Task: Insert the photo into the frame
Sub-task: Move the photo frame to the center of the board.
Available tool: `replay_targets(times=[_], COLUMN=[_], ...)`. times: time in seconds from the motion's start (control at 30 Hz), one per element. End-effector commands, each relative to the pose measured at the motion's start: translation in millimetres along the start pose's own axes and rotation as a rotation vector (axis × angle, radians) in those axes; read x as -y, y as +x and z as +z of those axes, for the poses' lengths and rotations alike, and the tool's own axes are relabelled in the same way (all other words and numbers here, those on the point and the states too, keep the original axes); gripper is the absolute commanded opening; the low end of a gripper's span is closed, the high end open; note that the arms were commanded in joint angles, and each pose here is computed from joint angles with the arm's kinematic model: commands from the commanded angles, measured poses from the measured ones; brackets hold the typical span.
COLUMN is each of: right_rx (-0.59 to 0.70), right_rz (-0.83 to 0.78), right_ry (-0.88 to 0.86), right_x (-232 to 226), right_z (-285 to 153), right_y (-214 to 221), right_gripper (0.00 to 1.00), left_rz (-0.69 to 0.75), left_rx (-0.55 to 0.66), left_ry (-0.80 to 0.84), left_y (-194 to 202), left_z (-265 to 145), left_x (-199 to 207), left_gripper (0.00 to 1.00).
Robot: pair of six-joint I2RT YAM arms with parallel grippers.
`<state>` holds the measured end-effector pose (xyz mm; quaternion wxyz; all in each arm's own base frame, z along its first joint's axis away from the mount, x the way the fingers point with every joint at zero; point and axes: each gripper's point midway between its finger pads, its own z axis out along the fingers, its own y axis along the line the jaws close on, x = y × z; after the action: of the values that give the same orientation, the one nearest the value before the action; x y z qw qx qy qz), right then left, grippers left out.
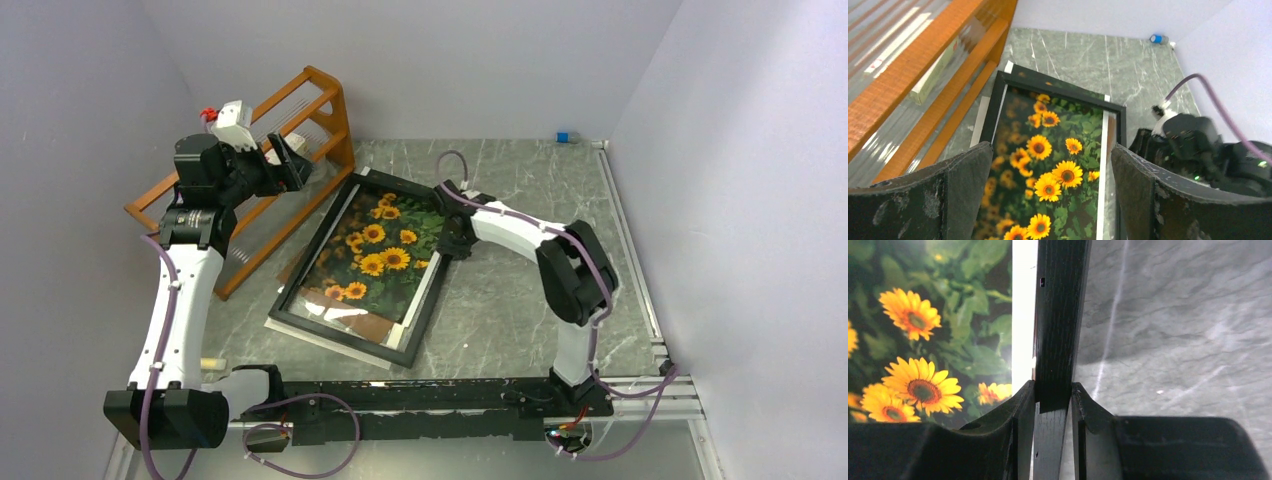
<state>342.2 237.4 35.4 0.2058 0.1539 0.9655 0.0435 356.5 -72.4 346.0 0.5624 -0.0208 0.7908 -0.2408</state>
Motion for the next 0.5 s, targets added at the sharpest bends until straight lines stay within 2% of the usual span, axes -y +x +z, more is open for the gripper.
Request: replay_targets(times=[0.0, 0.2, 0.47], right_rx=[0.128, 0.144, 0.206], right_rz=[0.039, -0.034, -0.185], right_ry=[-0.112, -0.213, -0.142], right_x=[13.2, 52.9, 135.0], right_z=[-48.8, -58.1, -49.0], right_y=[-51.2, -67.9, -89.1], right_gripper=[0.12, 0.10, 0.10], left_rz=[0.088, 0.054, 0.035], left_rx=[-0.025, -0.099, -0.265], left_ry=[0.058, 0.080, 0.118], left_y=[-6.2, 9.3, 63.0], left_z=[-5.3, 8.2, 47.6], left_x=[13.2, 10.2, 28.4], left_gripper=[0.94, 0.94, 0.94])
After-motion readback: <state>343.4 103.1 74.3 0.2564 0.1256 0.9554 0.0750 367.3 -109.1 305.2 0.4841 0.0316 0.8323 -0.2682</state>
